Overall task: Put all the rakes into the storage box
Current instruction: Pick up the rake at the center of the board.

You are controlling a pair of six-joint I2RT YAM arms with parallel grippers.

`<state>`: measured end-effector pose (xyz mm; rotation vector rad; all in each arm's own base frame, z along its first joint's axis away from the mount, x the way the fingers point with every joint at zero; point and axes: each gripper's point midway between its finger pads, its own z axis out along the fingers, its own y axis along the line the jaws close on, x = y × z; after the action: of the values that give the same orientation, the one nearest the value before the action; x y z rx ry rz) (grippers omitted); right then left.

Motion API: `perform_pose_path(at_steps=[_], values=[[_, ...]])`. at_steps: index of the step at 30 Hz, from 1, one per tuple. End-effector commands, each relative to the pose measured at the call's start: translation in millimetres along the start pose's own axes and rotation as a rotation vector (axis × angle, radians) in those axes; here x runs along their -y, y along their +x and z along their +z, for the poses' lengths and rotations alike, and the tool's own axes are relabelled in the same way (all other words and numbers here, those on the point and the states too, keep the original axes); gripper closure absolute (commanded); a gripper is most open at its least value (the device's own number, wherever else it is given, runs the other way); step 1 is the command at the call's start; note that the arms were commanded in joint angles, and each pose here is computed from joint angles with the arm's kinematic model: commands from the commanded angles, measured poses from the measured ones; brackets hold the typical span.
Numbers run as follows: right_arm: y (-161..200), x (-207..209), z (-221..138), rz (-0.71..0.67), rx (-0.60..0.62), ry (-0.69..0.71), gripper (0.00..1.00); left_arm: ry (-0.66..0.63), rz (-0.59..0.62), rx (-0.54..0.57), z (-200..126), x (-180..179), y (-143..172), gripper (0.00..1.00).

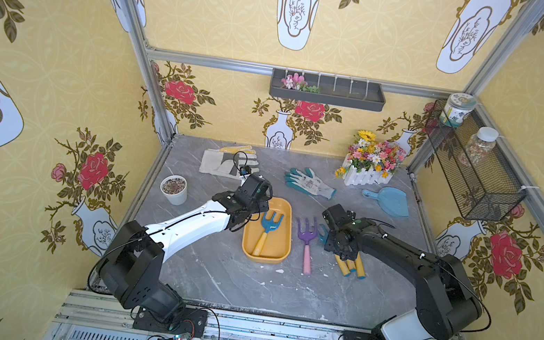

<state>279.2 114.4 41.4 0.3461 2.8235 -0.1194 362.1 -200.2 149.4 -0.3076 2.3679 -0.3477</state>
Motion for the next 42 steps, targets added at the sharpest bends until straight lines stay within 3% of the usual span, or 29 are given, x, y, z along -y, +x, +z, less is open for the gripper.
perform_pose_path(at_steps=[1, 11, 15, 22, 26, 32, 37, 42], values=[[4.7, -5.0, 9.6, -0.032, -0.040, -0.026, 0.39, -0.002, -0.016, 0.015, 4.6, 0.5, -1.8, 0.57], [26.4, -1.5, 30.3, -0.065, -0.126, -0.026, 0.44, -0.025, -0.037, -0.001, 7.9, -4.6, 3.3, 0.57], [37.6, -5.0, 30.0, -0.041, -0.147, -0.085, 0.65, -0.023, -0.039, 0.002, 7.6, -3.8, 2.2, 0.56], [40.2, -9.7, 31.4, -0.042, -0.157, -0.112, 0.86, -0.009, -0.038, -0.014, 11.6, 1.1, 4.1, 0.56], [31.9, -16.0, 23.7, -0.061, -0.138, -0.136, 0.89, 0.027, -0.034, -0.027, 11.4, 7.3, 6.1, 0.55], [0.2, -36.7, -14.8, -0.089, -0.053, -0.231, 0.88, 0.184, -0.008, -0.056, 5.1, 34.7, 9.0, 0.54], [-23.6, -62.7, -55.2, -0.102, 0.029, -0.385, 0.87, 0.352, 0.031, -0.109, -2.7, 63.1, 18.0, 0.32], [-29.6, -111.5, -98.7, -0.140, 0.079, -0.707, 0.86, 0.533, 0.046, -0.140, -16.6, 89.4, 25.1, 0.20]])
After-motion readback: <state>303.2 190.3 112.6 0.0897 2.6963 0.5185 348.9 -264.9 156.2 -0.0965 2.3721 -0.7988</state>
